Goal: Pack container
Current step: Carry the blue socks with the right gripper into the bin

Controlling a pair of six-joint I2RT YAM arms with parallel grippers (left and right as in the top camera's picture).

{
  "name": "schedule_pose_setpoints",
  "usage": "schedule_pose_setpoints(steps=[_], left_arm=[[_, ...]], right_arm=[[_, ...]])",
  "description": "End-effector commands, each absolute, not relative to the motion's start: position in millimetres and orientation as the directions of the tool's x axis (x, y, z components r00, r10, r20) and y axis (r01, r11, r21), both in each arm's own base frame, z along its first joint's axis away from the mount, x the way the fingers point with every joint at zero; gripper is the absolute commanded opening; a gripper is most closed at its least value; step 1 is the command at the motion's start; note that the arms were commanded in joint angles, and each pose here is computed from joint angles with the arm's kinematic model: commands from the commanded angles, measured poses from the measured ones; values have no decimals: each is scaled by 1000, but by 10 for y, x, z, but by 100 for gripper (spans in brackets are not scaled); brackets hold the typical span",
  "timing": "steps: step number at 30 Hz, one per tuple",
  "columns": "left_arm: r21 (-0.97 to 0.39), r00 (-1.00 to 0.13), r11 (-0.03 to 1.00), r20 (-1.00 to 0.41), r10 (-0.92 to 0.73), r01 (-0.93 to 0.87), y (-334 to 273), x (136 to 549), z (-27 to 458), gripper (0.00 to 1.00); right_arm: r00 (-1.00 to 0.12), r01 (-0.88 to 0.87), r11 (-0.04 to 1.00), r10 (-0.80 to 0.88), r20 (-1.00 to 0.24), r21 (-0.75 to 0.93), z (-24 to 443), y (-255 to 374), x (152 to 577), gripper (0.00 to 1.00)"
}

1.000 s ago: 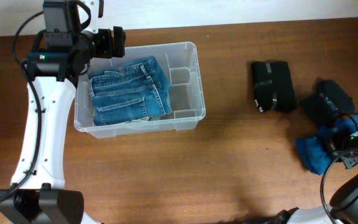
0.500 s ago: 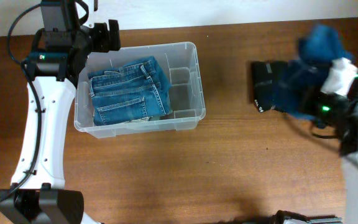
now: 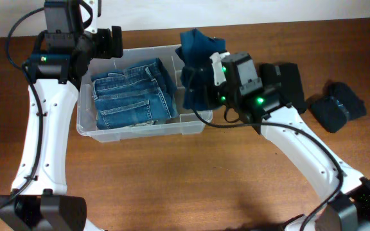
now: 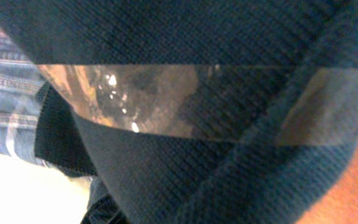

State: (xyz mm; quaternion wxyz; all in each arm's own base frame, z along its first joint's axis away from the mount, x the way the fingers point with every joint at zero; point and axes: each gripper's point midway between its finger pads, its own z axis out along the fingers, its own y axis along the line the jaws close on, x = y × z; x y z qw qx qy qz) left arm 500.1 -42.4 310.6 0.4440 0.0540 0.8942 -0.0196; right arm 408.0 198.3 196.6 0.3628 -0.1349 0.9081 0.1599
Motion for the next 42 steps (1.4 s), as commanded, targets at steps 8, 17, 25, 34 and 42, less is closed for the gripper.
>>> schedule_pose_setpoints(steps=[8, 17, 25, 34, 42], left_arm=[[51, -590, 994, -801, 102, 101, -353, 4965, 3204, 99], [51, -600, 993, -793, 102, 102, -352, 4946, 3179, 99], [51, -605, 993, -789, 103, 103, -352, 4937, 3164, 99], [51, -608, 993, -787, 103, 103, -351, 4938, 3152, 99], [51, -616, 993, -781, 104, 103, -351, 4937, 3122, 99]], right_arm=[[-709, -343, 907, -77, -701, 247, 2625, 2349, 4407, 4], [-869, -344, 892, -185, -458, 293, 1649, 2580, 4197, 4], [-867, -348, 891, -187, -462, 292, 1682, 2591, 4195, 56], [-804, -420, 868, -220, -553, 264, 2150, 2648, 4314, 56], [-826, -411, 877, -244, -509, 247, 1891, 2649, 4341, 47]])
